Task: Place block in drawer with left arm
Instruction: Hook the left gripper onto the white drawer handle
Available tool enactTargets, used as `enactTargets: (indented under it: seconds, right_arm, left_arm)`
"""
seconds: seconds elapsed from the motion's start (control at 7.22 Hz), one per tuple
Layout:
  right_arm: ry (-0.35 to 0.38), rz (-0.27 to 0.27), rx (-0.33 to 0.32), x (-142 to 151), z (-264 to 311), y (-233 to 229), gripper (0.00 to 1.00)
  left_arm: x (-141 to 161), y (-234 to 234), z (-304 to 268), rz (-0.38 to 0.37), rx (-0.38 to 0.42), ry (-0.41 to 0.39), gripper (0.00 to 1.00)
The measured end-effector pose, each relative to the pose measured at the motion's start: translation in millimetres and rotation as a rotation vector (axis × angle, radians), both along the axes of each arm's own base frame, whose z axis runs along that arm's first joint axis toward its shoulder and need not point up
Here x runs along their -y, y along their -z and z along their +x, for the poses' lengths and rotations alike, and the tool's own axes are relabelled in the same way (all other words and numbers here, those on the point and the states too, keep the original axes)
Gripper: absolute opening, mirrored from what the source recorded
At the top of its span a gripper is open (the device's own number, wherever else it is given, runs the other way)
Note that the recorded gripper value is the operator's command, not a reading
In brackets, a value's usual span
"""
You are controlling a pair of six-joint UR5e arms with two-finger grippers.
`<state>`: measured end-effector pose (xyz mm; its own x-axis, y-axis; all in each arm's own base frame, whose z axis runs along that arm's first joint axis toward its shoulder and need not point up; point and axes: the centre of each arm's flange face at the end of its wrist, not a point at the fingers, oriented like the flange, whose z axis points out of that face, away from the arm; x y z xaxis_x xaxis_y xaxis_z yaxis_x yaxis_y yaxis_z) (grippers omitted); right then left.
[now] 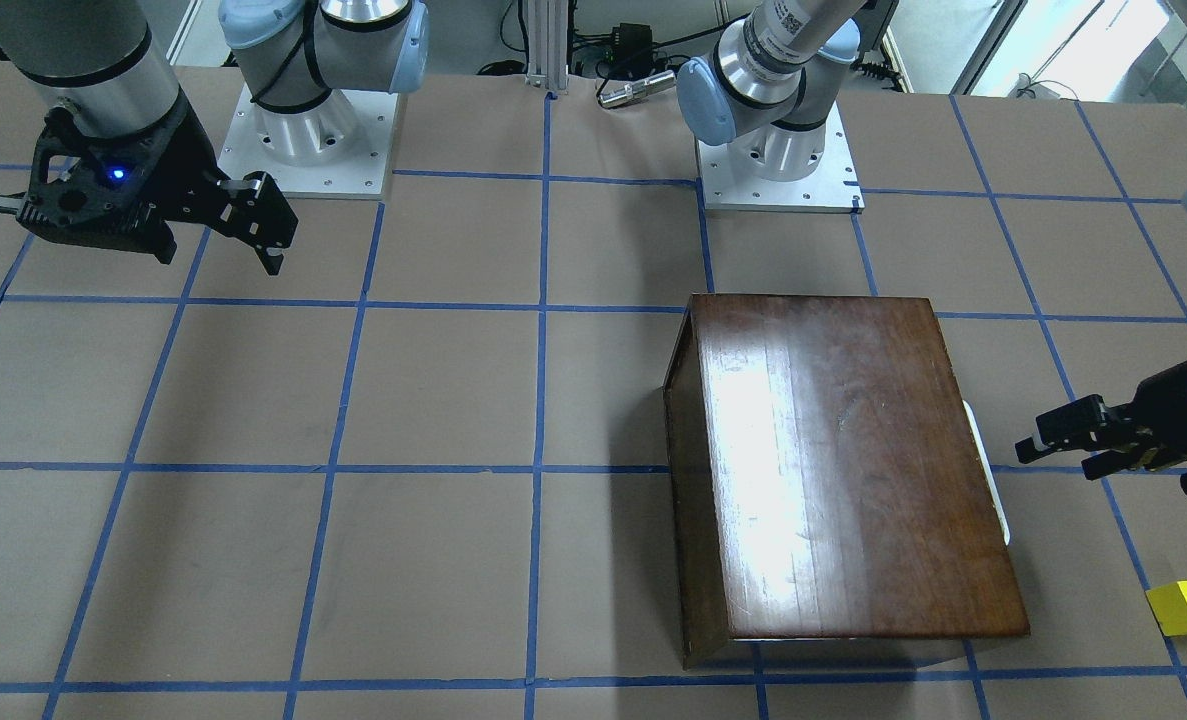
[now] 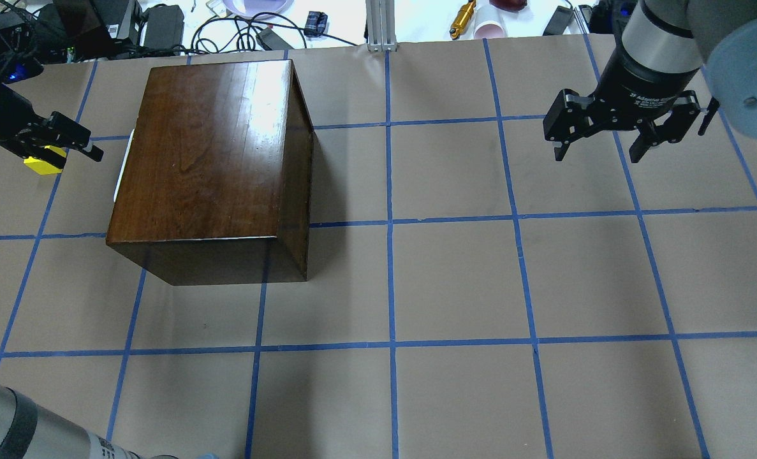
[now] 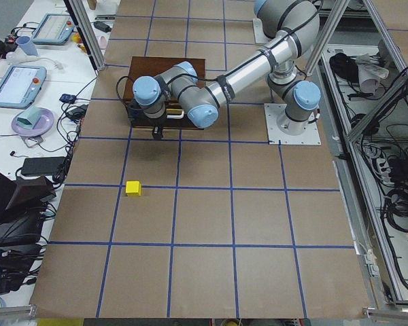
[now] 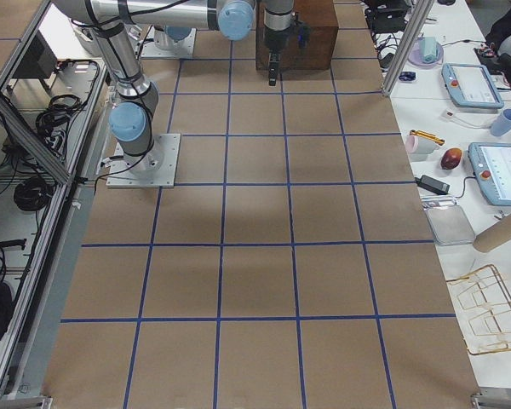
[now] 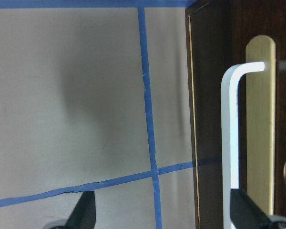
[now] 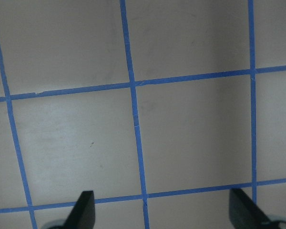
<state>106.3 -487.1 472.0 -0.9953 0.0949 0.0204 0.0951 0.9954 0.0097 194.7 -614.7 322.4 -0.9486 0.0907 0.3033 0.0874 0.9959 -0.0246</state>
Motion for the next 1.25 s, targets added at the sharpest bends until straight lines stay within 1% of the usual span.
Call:
enactTargets:
  seconds: [0.42,0.83,1.25]
  right_arm:
    - [0.000,0.000,0.000,0,0,0,1.00]
    - [0.000,0.000,0.000,0,0,0,1.00]
    - [0.000,0.000,0.000,0,0,0,1.00]
  left_arm:
    - [6,12,-13,-0.006,-0.045,0.024,1.00]
    - [7,22,-18,-0.006,-0.059,0.066,1.00]
    - [9,31,-17,0.007,-0.066,0.061,1.00]
